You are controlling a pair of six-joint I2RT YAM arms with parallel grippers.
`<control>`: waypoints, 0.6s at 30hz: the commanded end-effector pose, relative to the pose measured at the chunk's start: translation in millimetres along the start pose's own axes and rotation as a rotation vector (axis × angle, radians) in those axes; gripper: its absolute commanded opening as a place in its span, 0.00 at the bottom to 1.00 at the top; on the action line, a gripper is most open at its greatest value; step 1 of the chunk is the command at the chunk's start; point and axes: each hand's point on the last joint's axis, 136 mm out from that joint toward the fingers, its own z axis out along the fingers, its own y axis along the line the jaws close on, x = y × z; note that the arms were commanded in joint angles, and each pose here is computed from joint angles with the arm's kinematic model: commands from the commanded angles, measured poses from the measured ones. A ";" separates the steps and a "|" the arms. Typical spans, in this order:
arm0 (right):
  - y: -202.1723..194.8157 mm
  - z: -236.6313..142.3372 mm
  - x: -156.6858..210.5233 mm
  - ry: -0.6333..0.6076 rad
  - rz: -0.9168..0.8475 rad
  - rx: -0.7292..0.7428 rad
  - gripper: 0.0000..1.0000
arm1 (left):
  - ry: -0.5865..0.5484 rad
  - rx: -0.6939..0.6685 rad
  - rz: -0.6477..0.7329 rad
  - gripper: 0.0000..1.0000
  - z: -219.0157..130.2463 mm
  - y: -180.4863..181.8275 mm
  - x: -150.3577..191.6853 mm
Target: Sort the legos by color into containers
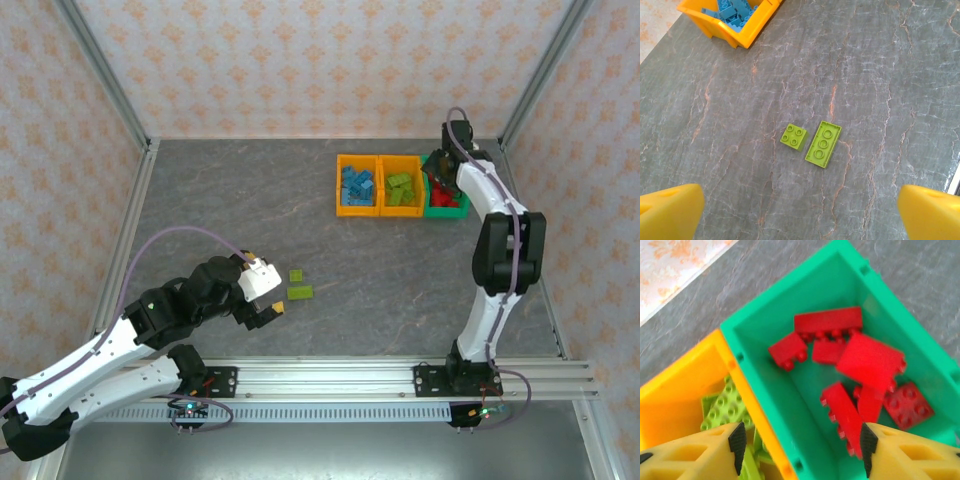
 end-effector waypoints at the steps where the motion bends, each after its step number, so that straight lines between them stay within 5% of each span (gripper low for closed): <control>1: 12.8 -50.0 23.8 0.024 0.005 -0.113 0.64 | 0.018 -0.002 -0.007 1.00 3.7 0.2 4.1; 10: 49.5 -157.7 172.5 0.177 -0.335 -0.394 0.74 | -0.032 -0.046 -0.258 1.00 5.8 15.5 -14.2; 18: 50.7 -223.5 301.8 0.442 -0.584 -0.560 0.88 | 0.010 -0.214 -0.802 1.00 34.4 43.6 -17.4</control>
